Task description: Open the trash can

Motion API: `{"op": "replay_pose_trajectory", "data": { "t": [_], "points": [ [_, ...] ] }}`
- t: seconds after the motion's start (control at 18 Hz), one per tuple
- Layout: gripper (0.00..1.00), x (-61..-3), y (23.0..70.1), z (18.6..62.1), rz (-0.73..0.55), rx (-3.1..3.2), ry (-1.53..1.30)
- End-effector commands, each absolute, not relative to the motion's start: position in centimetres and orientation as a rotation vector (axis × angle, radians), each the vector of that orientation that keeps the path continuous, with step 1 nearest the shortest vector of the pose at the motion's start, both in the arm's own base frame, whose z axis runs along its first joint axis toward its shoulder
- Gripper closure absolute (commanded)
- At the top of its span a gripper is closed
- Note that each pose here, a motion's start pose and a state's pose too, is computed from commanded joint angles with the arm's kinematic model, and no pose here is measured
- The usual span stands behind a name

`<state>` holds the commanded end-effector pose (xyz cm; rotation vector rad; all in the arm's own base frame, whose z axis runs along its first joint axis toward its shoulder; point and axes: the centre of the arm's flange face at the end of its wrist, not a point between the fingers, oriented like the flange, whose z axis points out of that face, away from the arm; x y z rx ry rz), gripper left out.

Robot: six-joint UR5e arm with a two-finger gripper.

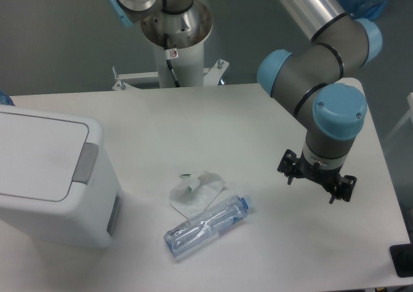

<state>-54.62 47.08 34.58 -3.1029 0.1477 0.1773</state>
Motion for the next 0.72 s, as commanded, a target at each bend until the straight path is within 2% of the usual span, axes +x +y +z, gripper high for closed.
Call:
{"op": "replay_pose_trajectory", "data": {
  "t": [0.28, 0.44, 0.72],
  "points": [
    [0.0, -54.5, 47.2, 34.6, 0.176, -3.101, 0.148],
    [0.0, -52.5, 47.3, 35.5, 0.155, -3.078, 0.144],
    [0.0, -48.3, 47.7, 40.6, 0.066, -2.899, -0.219]
  ]
}}
